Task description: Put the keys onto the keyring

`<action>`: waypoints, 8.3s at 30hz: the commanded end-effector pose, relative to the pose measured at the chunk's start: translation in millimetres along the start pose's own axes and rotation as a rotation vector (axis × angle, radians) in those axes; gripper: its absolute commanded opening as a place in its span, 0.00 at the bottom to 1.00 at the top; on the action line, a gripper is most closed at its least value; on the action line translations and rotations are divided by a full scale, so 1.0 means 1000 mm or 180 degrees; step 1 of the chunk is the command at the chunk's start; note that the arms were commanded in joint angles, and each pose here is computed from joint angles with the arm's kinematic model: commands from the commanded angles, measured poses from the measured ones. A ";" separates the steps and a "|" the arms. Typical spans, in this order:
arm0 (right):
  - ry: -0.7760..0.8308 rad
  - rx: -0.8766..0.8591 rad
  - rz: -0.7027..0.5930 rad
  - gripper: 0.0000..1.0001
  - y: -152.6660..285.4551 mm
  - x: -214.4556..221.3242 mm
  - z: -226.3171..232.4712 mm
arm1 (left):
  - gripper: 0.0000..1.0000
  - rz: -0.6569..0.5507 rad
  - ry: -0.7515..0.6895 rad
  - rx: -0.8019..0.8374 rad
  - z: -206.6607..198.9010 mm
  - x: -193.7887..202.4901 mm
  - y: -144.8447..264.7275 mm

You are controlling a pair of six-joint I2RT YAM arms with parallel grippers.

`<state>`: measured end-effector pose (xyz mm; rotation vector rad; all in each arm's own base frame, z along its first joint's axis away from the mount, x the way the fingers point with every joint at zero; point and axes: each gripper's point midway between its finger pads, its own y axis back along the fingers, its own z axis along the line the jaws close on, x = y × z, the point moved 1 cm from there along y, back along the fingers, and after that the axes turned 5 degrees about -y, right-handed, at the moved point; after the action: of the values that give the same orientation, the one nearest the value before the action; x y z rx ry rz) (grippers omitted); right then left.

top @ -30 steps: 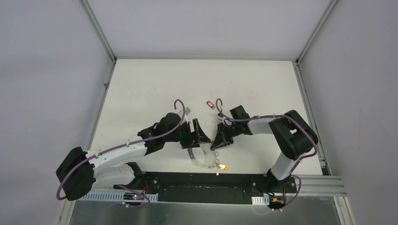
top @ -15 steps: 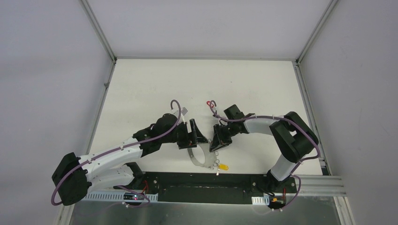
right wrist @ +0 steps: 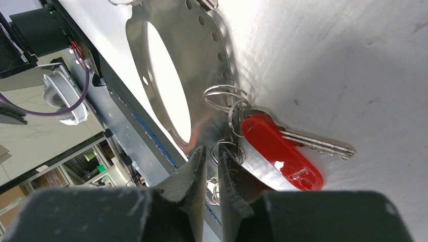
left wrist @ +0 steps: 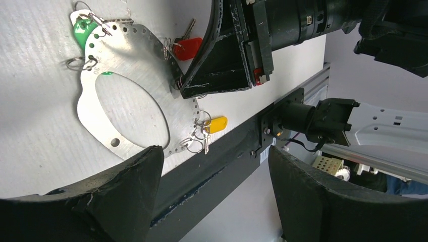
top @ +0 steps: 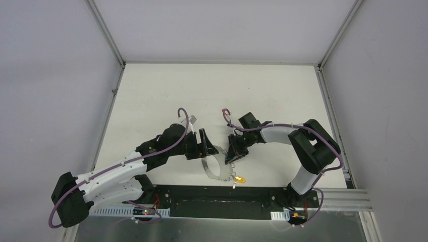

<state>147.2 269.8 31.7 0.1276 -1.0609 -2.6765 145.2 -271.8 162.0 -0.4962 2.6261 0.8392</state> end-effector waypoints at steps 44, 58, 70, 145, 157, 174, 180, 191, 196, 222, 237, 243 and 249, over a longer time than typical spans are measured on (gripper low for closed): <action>-0.0939 -0.0062 -0.0259 0.30 0.012 0.002 -0.002 | 0.64 0.0037 0.0130 -0.0006 0.003 0.005 -0.006; -0.1685 -0.0121 -0.0410 0.23 -0.010 0.012 -0.028 | 0.37 0.0392 0.0525 0.0027 0.010 0.031 -0.082; -0.1787 -0.0134 -0.0449 0.22 -0.022 0.005 -0.036 | 0.32 0.0470 0.0518 -0.0524 0.041 0.046 -0.089; 0.1851 0.0501 -0.1095 0.00 0.120 -0.008 0.081 | 0.36 -0.1246 -0.1564 0.0424 -0.057 -0.062 0.057; 0.3649 -0.0246 -0.1184 0.00 0.142 0.036 0.125 | 0.37 -0.1129 -0.3422 0.1727 -0.121 -0.034 0.065; 0.4119 -0.0766 -0.1366 0.00 0.150 0.060 0.148 | 0.30 -0.0975 -0.4086 0.2401 -0.150 0.002 0.035; 0.4014 -0.0803 -0.1371 0.00 0.151 0.059 0.152 | 0.28 -0.0942 -0.4086 0.2308 -0.151 0.008 0.026; 0.3969 -0.0865 -0.1355 0.00 0.153 0.061 0.156 | 0.28 -0.0982 -0.4061 0.1721 -0.136 -0.004 0.013; 0.3961 -0.0880 -0.1364 0.00 0.154 0.062 0.158 | 0.27 -0.0871 -0.4109 0.1746 -0.135 0.002 0.009; 0.3948 -0.0852 -0.1373 0.13 0.151 0.061 0.154 | 0.00 -0.1172 -0.3795 0.1801 -0.144 -0.002 0.020; 0.3973 -0.0679 -0.1912 0.41 0.161 0.050 0.154 | 0.00 -0.1557 -0.3729 0.1929 -0.143 -0.008 0.042; 0.4125 -0.0788 -0.2151 0.41 0.164 0.047 0.162 | 0.00 -0.1628 -0.3779 0.2081 -0.147 -0.004 0.048; 0.4076 -0.1063 -0.2160 0.37 0.164 0.051 0.174 | 0.00 -0.1621 -0.3787 0.2161 -0.149 -0.002 0.049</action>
<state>103.3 247.9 247.1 1.9619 -0.2631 -2.3041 102.3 -324.7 269.2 -0.2193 1.4557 0.0955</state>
